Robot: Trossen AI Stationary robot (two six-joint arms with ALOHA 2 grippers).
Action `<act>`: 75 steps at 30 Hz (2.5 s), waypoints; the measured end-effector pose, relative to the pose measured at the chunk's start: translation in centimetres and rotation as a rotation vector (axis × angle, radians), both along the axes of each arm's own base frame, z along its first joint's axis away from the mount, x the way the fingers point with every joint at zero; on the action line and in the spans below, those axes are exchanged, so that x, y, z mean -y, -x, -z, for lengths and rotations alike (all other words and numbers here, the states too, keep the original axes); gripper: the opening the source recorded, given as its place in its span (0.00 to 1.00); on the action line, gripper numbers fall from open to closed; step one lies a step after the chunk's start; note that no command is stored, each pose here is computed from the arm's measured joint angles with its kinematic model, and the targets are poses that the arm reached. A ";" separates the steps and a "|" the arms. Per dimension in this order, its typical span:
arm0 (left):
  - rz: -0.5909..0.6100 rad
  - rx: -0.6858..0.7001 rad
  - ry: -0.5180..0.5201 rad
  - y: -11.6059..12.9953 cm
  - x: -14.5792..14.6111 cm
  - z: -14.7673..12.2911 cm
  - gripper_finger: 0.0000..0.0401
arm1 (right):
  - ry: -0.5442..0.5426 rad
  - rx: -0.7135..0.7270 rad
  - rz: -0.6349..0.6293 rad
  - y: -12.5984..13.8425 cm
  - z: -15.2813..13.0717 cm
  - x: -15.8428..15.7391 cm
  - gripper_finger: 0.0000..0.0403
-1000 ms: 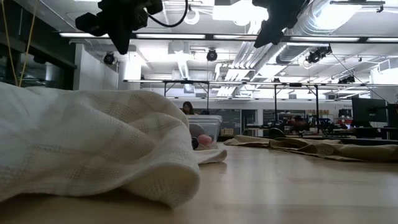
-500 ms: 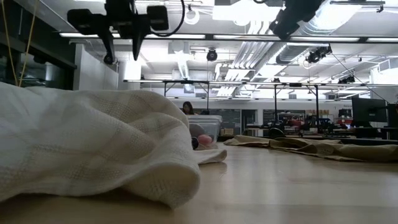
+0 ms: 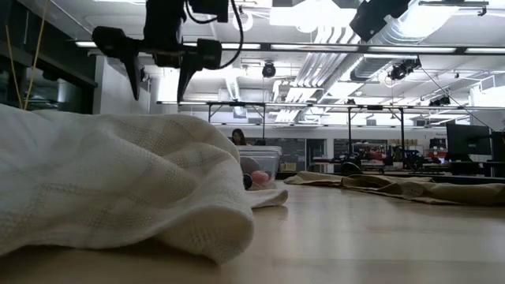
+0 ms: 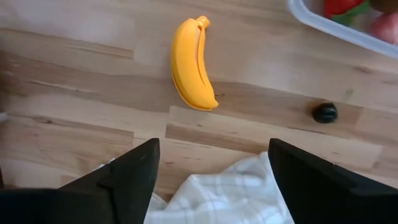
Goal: Pick and placing Produce into tupperware
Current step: Put the yellow banana into the transparent bin
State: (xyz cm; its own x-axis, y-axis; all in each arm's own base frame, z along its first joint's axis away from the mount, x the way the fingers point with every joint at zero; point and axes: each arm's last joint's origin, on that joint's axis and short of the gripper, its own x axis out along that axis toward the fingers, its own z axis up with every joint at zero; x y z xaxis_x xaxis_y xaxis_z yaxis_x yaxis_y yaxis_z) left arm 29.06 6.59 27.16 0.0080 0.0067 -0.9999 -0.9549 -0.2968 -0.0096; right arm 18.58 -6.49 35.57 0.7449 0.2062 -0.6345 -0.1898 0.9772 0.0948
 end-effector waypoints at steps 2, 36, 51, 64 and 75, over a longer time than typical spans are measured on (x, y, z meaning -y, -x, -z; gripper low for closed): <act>-0.006 -0.018 -0.001 0.1 -0.2 0.5 0.73 | 0.000 0.002 0.001 0.1 -0.1 0.0 0.25; -0.082 0.021 0.096 2.9 -3.3 9.6 0.64 | -0.016 0.005 0.020 -0.1 -0.1 0.1 0.25; -0.056 0.038 0.082 3.2 -4.5 9.6 0.64 | -0.008 0.030 0.023 -0.3 -0.2 0.1 0.25; -0.066 0.038 0.100 3.2 -4.4 9.8 0.64 | -0.001 0.046 0.021 -0.4 -0.4 0.2 0.25; -0.078 0.060 0.127 3.4 -3.9 11.0 0.64 | 0.002 0.047 0.019 -0.4 -0.4 0.2 0.25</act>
State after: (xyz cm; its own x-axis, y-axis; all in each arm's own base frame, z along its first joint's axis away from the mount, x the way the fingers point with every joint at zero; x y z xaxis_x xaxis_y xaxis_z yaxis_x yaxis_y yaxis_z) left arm 25.63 10.49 16.16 0.0723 -0.1168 -0.9905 -0.9276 -0.3729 -0.0238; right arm 19.00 -6.67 35.93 0.7776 0.1908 -0.5991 -0.1756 0.9808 0.0844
